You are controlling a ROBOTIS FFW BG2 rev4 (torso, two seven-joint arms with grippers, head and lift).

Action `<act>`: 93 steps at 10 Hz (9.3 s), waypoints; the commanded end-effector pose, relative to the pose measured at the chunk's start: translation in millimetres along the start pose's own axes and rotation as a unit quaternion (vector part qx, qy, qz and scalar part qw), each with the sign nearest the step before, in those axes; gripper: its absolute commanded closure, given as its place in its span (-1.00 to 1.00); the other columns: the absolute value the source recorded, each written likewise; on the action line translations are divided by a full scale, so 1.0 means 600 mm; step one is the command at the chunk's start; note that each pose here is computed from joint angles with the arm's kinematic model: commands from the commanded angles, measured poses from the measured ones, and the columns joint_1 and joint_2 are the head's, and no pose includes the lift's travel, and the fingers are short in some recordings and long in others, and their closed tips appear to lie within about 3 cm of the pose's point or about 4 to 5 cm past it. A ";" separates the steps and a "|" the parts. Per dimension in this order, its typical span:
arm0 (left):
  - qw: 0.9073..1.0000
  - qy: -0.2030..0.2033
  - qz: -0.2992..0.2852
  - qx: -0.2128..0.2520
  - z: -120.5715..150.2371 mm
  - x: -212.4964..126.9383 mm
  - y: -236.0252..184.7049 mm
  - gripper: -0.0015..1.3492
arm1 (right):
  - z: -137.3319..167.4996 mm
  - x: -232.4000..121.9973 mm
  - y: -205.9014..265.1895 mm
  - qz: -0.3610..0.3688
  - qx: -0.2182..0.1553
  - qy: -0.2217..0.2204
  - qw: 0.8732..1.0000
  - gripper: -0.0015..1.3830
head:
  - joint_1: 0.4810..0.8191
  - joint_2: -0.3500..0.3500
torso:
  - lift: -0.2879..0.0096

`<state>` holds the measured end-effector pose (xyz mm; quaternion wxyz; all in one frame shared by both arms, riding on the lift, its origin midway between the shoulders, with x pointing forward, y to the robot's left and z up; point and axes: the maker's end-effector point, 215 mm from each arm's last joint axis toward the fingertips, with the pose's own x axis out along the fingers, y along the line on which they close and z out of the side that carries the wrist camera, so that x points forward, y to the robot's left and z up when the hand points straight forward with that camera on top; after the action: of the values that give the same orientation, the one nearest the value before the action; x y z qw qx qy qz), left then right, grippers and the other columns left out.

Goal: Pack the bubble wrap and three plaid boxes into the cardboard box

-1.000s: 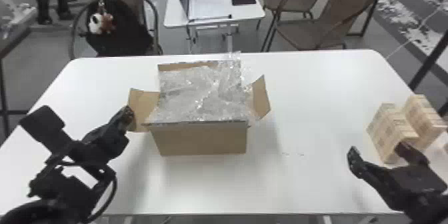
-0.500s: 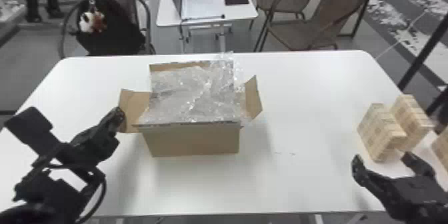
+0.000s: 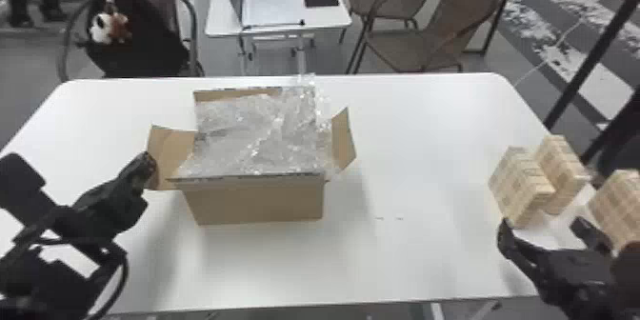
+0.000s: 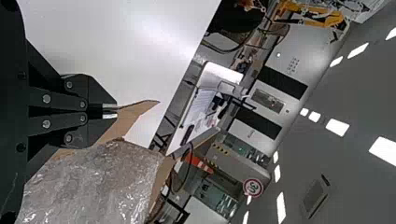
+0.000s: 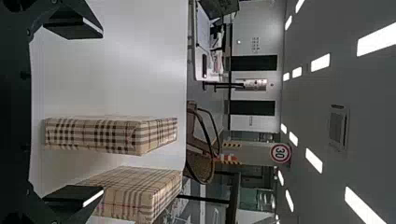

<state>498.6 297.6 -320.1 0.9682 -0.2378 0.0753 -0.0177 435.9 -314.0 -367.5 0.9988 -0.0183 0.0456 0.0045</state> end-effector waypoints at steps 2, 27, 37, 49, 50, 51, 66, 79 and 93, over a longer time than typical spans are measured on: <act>1.000 -0.001 -0.001 -0.001 0.001 0.000 -0.001 0.80 | 0.004 0.027 -0.017 -0.005 -0.010 -0.011 1.000 -0.83 | 0.27 -0.06 | -0.24; 1.000 0.006 -0.022 0.018 -0.010 0.035 -0.047 0.80 | 0.335 0.123 0.448 0.437 0.242 0.182 0.847 0.45 | -0.24 0.53 | -0.24; 0.999 0.008 -0.029 0.015 -0.017 0.046 -0.063 0.80 | 0.286 0.138 0.528 0.496 0.326 0.262 0.761 -0.82 | 0.04 0.83 | -0.24; 1.000 0.004 -0.018 0.005 -0.024 0.025 -0.035 0.80 | 0.208 0.057 0.116 0.096 -0.009 -0.071 0.993 -0.72 | 0.27 0.14 | -0.24; 1.000 0.003 -0.017 0.003 -0.024 0.021 -0.032 0.80 | 0.189 0.037 0.100 0.066 -0.017 -0.082 0.994 -0.72 | 0.27 0.11 | -0.24; 1.000 0.003 -0.015 0.002 -0.023 0.019 -0.028 0.80 | 0.158 0.019 0.079 0.036 -0.009 -0.083 0.996 -0.72 | 0.27 0.08 | -0.24; 1.000 0.002 -0.019 0.005 -0.017 0.018 -0.032 0.80 | -0.012 0.052 -0.123 -0.118 0.006 -0.049 0.992 -0.72 | 0.27 -0.32 | -0.24; 1.000 0.002 -0.021 0.007 -0.019 0.017 -0.032 0.80 | -0.021 0.147 -0.153 -0.137 0.020 -0.053 0.989 -0.61 | 0.27 -0.39 | -0.24; 1.000 0.003 -0.024 0.020 -0.019 0.029 -0.043 0.80 | 0.321 0.156 0.210 0.230 0.127 0.111 0.959 0.60 | 0.12 0.09 | -0.24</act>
<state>512.2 272.2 -321.0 0.9716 -0.2217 0.0717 -0.0402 554.0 -204.9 -203.6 0.9705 0.1048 0.1309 0.1734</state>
